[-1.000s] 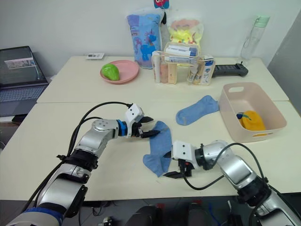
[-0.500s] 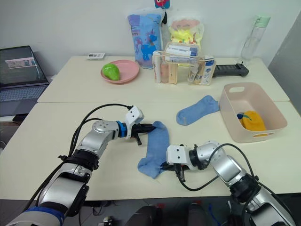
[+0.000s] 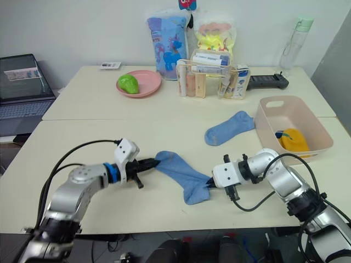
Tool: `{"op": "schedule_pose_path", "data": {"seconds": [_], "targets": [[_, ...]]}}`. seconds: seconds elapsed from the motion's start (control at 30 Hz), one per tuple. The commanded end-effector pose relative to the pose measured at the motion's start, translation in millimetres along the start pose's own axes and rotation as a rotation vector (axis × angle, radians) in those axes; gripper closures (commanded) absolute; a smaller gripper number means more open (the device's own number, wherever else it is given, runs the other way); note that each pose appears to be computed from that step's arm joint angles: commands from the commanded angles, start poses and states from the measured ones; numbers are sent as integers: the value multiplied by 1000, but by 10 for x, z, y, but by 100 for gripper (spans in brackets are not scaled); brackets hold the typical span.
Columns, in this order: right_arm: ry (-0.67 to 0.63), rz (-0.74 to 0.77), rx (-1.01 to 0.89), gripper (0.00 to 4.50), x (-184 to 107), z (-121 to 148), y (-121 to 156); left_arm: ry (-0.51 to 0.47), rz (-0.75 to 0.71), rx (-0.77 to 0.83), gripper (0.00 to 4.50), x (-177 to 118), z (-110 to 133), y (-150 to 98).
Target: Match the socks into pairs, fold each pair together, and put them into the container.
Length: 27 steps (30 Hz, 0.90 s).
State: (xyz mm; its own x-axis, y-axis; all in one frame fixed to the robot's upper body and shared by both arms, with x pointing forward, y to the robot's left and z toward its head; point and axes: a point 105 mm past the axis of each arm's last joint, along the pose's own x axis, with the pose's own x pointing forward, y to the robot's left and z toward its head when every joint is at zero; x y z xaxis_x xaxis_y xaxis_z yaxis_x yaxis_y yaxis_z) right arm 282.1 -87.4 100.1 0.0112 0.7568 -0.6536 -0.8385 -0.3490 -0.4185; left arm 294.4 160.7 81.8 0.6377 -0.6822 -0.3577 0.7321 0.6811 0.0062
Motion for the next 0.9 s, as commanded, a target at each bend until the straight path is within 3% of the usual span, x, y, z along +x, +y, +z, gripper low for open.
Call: {"op": "schedule_pose_path", "data": {"seconds": [0.03,0.1,0.2,0.27,0.33,0.43,0.53,0.67,0.9], "targets": [[-46,42,-71,445,4,95,-46,-47,83,-16,450,-86,79,-42],[-58,43,-56,396,9,96,-89,-66,113,-37,450,-106,65,-64],[-36,3,-35,307,-58,43,-160,-106,158,-54,389,-122,110,-52],[-56,-66,27,227,-149,40,-225,-132,169,-66,323,-154,142,-28],[-191,-202,238,162,-344,172,-314,-171,183,-52,260,-232,233,68],[-250,-282,435,161,-500,222,-211,-222,159,-20,163,-332,398,199],[-155,-327,550,161,-502,52,67,-191,97,9,68,-347,451,307],[-119,-391,684,161,-356,-51,329,-135,-41,60,68,-164,468,317],[-123,-542,787,161,-201,-94,285,-42,-154,135,68,146,407,359]]}}
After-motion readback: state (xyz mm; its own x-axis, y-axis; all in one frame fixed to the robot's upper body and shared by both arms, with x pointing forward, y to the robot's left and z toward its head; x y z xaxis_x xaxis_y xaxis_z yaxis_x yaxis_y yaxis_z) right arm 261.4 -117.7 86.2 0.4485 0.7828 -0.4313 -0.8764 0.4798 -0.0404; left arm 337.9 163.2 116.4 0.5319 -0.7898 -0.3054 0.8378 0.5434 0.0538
